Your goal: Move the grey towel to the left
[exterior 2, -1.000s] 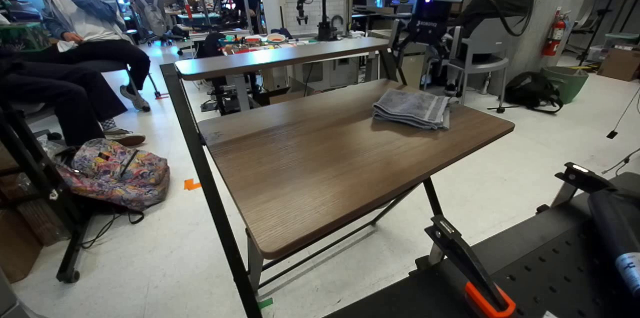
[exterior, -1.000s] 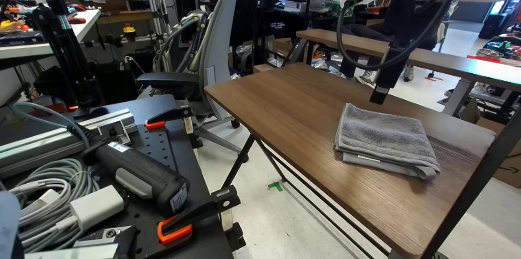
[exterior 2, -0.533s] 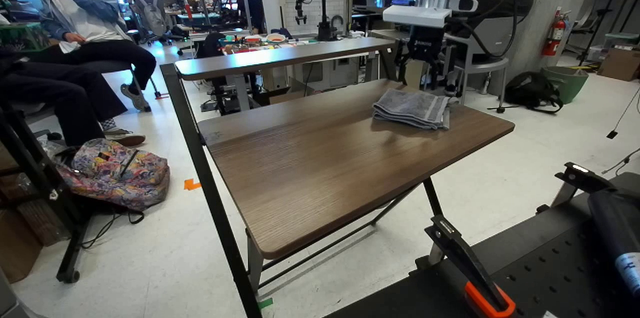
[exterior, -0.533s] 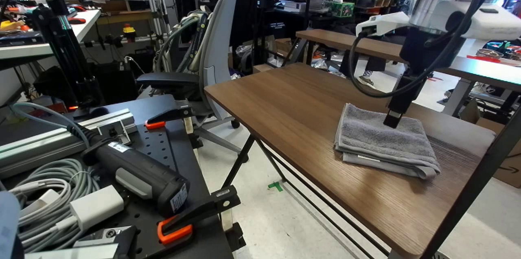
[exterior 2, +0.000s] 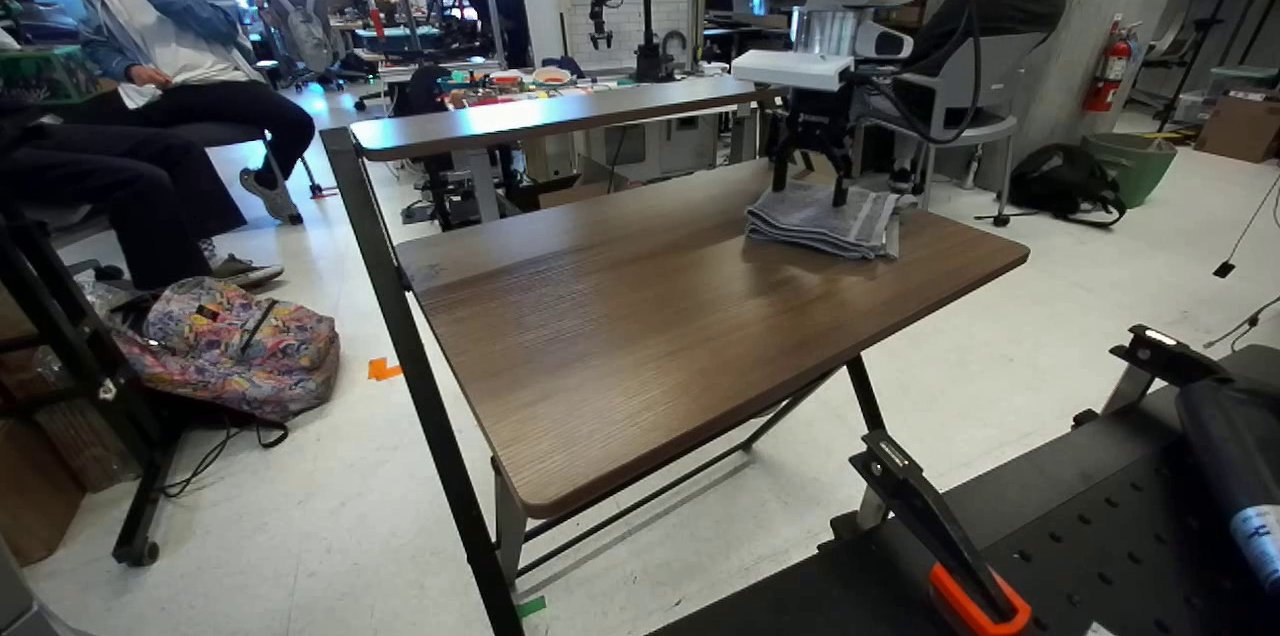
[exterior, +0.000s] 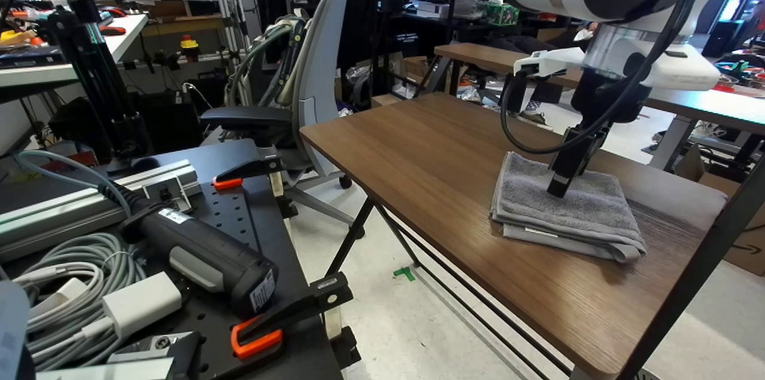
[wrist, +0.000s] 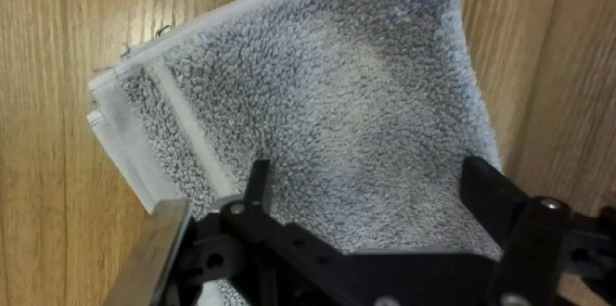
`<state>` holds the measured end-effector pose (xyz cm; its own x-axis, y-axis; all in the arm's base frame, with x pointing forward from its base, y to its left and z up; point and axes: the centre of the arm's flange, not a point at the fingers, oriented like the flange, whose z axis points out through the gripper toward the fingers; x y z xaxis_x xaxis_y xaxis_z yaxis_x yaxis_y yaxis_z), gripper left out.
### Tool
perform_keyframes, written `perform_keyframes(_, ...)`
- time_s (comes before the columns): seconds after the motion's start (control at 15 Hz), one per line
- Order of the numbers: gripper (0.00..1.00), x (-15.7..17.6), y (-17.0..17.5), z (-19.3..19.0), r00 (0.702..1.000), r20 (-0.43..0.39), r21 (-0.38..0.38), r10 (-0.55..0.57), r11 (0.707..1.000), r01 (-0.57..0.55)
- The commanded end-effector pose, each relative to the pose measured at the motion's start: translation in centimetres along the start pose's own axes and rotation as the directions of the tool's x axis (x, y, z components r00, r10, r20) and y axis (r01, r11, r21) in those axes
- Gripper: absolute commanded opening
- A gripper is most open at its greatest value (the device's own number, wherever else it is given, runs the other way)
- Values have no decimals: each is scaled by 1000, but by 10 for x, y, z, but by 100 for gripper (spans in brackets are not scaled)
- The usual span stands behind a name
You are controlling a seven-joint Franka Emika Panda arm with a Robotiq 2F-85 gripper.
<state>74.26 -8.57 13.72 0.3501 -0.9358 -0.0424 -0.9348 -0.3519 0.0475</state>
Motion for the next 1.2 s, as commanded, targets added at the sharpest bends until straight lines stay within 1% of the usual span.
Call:
perform_keyframes(0.0, 100, -5, -31, 10, 999, -39, -51, 1, 999, -3)
perform_keyframes(0.27, 100, -27, -41, 22, 997, -75, -114, -35, 993, 26)
perform_keyframes(0.53, 100, -62, -47, 22, 992, -75, -143, -101, 986, 89)
perform_keyframes(0.73, 100, -93, -53, 24, 985, -72, -148, -154, 979, 142)
perform_keyframes(1.13, 100, -160, -65, 36, 970, -43, -133, -241, 963, 234)
